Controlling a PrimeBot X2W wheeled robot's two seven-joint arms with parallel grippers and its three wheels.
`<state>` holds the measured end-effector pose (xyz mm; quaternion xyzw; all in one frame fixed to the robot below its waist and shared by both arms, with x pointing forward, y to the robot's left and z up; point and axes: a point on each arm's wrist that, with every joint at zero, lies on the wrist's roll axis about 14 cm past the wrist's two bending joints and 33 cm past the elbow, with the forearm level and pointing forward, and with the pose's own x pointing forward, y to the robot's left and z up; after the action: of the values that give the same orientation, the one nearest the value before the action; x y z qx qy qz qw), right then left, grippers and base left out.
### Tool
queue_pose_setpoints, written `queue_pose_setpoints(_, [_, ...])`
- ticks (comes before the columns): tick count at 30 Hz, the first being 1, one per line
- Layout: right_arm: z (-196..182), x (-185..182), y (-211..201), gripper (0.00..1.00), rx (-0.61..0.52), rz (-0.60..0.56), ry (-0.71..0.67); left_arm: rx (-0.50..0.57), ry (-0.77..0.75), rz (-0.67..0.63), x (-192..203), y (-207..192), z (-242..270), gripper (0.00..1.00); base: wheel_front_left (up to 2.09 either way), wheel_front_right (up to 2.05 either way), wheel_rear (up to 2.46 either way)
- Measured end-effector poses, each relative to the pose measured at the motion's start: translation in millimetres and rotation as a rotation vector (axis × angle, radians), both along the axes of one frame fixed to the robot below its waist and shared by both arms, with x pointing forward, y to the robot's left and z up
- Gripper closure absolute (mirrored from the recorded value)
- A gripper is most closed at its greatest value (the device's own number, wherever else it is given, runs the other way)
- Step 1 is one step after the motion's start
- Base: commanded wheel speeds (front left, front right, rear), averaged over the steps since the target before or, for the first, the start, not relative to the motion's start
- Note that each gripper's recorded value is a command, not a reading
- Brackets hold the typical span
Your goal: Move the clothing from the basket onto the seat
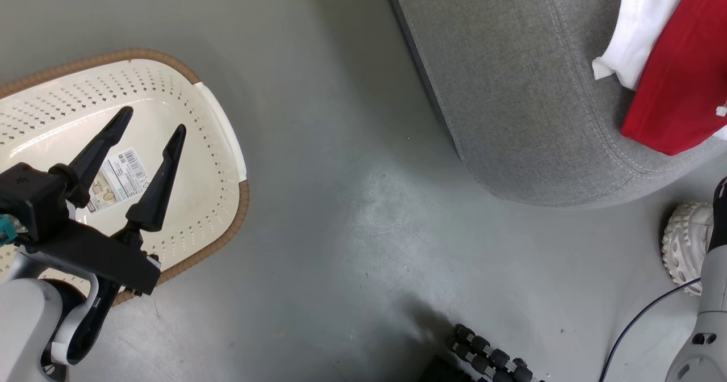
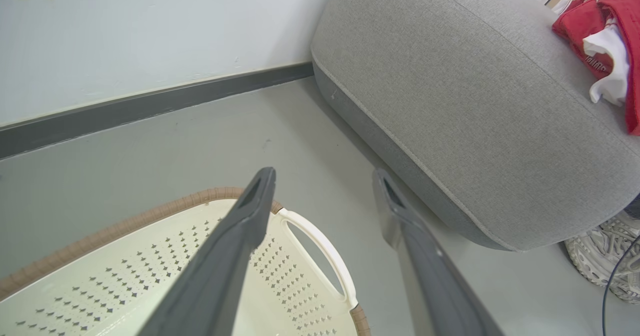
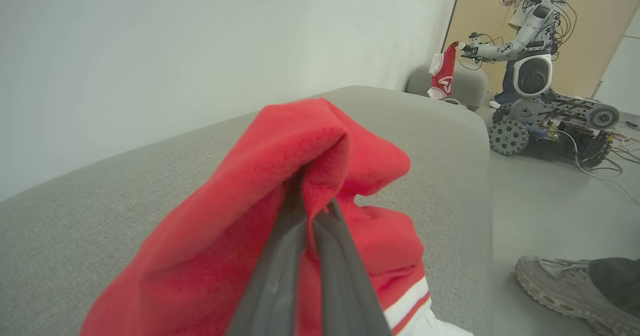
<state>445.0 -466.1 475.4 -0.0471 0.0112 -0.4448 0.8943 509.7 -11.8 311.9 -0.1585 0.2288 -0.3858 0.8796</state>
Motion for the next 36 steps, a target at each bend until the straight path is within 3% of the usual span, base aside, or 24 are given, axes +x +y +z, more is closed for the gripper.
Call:
queue_pose_setpoints(14, [-38.2,0.3,21.4,1.0,0.113,0.058,0.074,-0.006,-0.006,0.005,-3.2,-1.3,8.2,0.0,0.0,0.0,0.0])
queue_pose_setpoints(15, [-40.1,-0.5,24.4,0.77,0.12,0.065,0.072,-0.007,-0.008,0.006,-3.5,-1.5,9.7,0.0,0.0,0.0,0.0])
queue_pose_setpoints(16, [-42.0,-1.8,25.8,0.77,0.127,0.066,0.073,-0.005,-0.011,0.007,-3.3,-1.1,11.1,0.0,0.0,0.0,0.0])
queue_pose_setpoints(17, [-41.8,-2.4,26.6,0.53,0.131,0.068,0.072,-0.004,-0.013,0.008,-3.1,-0.8,12.7,0.0,0.0,0.0,0.0])
queue_pose_setpoints(18, [-40.5,-2.2,27.2,0.0,0.131,0.07,0.069,-0.003,-0.017,0.009,-2.9,-0.8,14.5,0.0,0.0,0.0,0.0])
queue_pose_setpoints(36, [-13.9,-25.1,28.7,0.0,0.083,0.074,0.011,-0.023,-0.05,0.008,-10.8,-11.4,41.9,0.0,0.0,0.0,0.0])
